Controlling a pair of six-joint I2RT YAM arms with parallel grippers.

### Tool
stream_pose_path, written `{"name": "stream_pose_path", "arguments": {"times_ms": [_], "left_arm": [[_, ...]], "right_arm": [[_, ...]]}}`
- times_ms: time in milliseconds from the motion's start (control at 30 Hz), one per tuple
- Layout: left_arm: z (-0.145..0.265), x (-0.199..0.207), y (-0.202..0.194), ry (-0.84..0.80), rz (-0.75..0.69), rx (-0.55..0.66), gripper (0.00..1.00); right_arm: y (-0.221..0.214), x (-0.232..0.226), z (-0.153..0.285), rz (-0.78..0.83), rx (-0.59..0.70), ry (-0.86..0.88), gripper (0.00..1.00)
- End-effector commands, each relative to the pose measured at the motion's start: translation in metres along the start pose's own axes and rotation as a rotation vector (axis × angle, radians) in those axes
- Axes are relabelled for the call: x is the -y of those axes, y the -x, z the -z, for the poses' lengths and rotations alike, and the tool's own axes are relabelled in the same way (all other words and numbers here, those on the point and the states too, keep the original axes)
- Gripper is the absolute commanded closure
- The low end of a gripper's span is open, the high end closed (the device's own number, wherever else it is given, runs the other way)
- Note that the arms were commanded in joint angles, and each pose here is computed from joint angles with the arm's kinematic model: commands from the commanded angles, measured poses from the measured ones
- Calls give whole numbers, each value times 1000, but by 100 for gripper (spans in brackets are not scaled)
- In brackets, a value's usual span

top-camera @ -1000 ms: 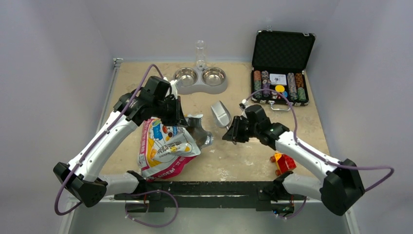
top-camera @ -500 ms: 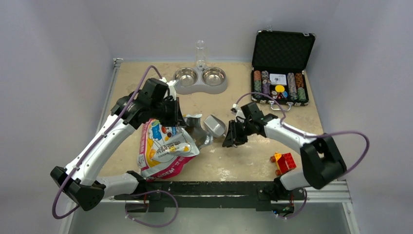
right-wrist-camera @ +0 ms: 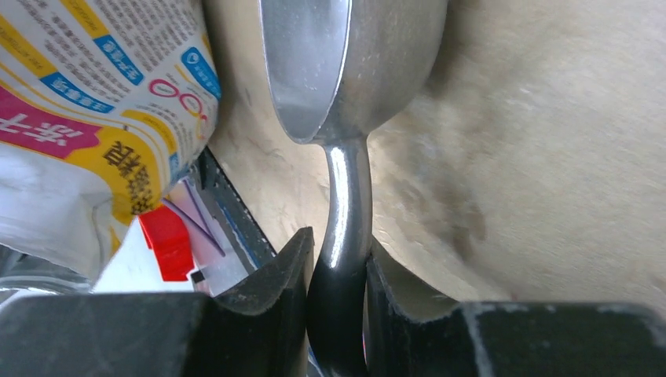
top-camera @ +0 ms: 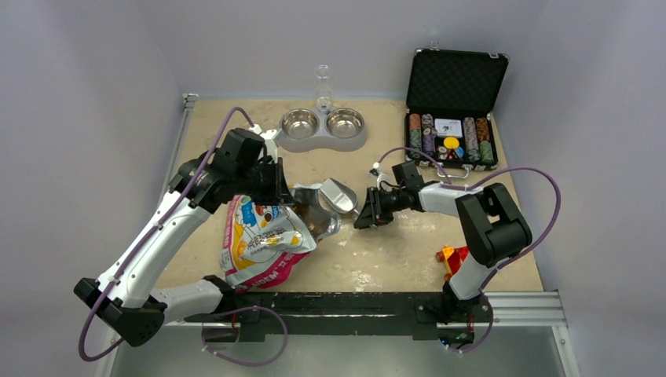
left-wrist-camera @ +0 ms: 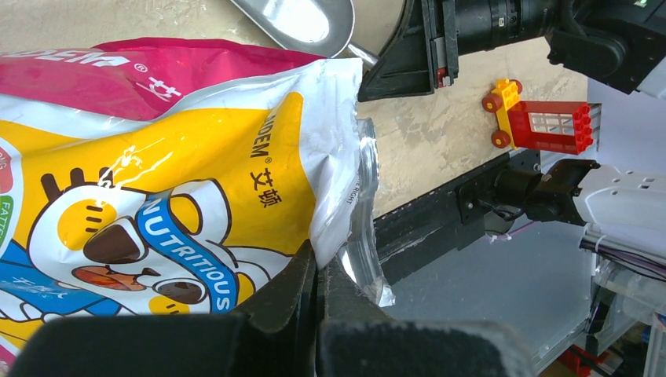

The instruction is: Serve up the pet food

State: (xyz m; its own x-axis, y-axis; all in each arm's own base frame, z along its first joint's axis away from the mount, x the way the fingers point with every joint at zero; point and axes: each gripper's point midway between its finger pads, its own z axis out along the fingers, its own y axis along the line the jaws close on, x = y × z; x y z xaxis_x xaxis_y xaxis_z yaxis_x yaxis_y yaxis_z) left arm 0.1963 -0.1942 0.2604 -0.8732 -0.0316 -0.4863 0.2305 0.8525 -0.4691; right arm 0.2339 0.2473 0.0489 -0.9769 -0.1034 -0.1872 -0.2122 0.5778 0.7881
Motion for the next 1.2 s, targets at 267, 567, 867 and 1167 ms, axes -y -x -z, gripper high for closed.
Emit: {"name": "stream_pose_path", "arguments": {"times_ms": [267,567,867,1167], "left_arm": [[5,3,-13,-18,-3,-65,100],[3,6,-16,-36,6,-85,100],[3,8,-17,-43,4,-92,100],[3,8,-17,-42,4,-92,100]], "right_arm": [[17,19,7,-18,207,85,49],[22,10,14,-108,389,203,32],[26,17,12,-194,456,221,49],[29,20,10,-248,467,230,64]]}}
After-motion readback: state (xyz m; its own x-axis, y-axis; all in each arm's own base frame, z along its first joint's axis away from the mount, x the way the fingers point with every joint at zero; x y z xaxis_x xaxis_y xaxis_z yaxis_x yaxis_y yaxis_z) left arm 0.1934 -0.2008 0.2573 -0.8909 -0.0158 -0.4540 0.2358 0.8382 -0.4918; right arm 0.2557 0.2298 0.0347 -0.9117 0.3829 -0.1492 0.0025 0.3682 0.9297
